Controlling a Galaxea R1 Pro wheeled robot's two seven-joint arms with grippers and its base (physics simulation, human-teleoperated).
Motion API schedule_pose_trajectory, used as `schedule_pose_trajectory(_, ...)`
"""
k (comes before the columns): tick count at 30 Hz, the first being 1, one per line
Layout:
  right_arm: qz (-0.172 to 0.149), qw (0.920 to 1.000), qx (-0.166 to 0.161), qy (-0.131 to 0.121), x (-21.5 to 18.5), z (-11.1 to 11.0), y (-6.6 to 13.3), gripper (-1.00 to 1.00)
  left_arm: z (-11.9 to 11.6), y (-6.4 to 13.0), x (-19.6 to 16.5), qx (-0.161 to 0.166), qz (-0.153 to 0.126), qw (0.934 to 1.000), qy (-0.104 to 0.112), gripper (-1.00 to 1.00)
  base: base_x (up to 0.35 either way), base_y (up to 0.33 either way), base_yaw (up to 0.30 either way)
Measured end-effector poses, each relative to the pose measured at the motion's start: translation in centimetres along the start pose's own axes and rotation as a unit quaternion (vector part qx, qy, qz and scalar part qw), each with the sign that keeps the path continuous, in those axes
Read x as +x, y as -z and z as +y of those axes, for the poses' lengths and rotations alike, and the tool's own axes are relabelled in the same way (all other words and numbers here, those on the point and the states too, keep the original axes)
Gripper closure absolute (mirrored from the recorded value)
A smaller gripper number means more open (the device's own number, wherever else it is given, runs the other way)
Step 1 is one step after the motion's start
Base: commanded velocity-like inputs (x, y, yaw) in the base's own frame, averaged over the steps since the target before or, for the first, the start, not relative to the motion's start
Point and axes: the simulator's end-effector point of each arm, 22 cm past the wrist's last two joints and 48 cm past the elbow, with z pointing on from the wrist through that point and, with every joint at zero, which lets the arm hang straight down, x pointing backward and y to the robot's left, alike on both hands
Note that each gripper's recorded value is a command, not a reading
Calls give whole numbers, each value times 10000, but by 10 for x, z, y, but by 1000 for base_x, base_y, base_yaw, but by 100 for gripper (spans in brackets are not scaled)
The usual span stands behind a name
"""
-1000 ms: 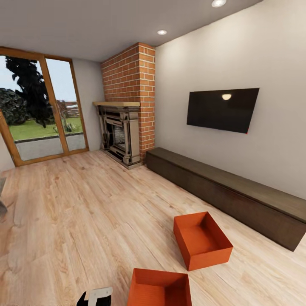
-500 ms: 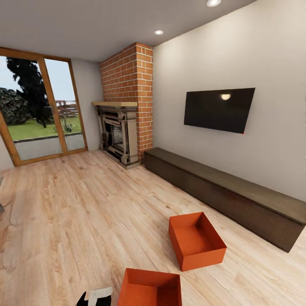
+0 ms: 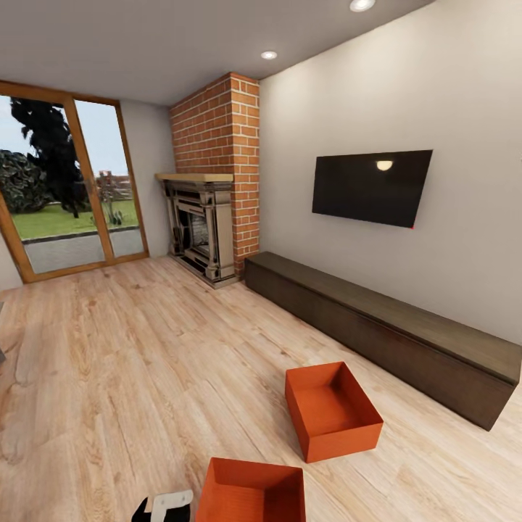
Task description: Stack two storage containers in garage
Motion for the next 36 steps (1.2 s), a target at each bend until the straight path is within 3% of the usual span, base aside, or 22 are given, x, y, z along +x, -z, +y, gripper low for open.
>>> schedule_pose_trajectory(10, 2, 10000, 5, -6, 0, 0, 0, -100, -4, 0, 1, 22, 53, 10000, -26, -100, 0, 0, 0)
schedule_pose_trajectory(14, 2, 10000, 6, -7, 0, 0, 0, -100, -15, 1, 7, 99, 209, 9997, -84, -100, 0, 0, 0)
schedule_pose_trajectory(19, 2, 10000, 6, -7, 0, 0, 0, -100, -35, 6, 31, 336, 798, 9945, -584, -100, 0, 0, 0)
schedule_pose_trajectory(23, 2, 10000, 6, -7, 0, 0, 0, -100, -37, 9, 42, 374, 1084, 9892, -913, -100, 0, 0, 0)
schedule_pose_trajectory(28, 2, 10000, 6, -7, 0, 0, 0, -100, -41, 11, 46, 426, 1146, 9860, -1136, -100, 0, 0, 0)
schedule_pose_trajectory(36, 2, 10000, 6, -7, 0, 0, 0, -100, -43, 12, 46, 454, 1146, 9849, -1215, -100, 0, 0, 0)
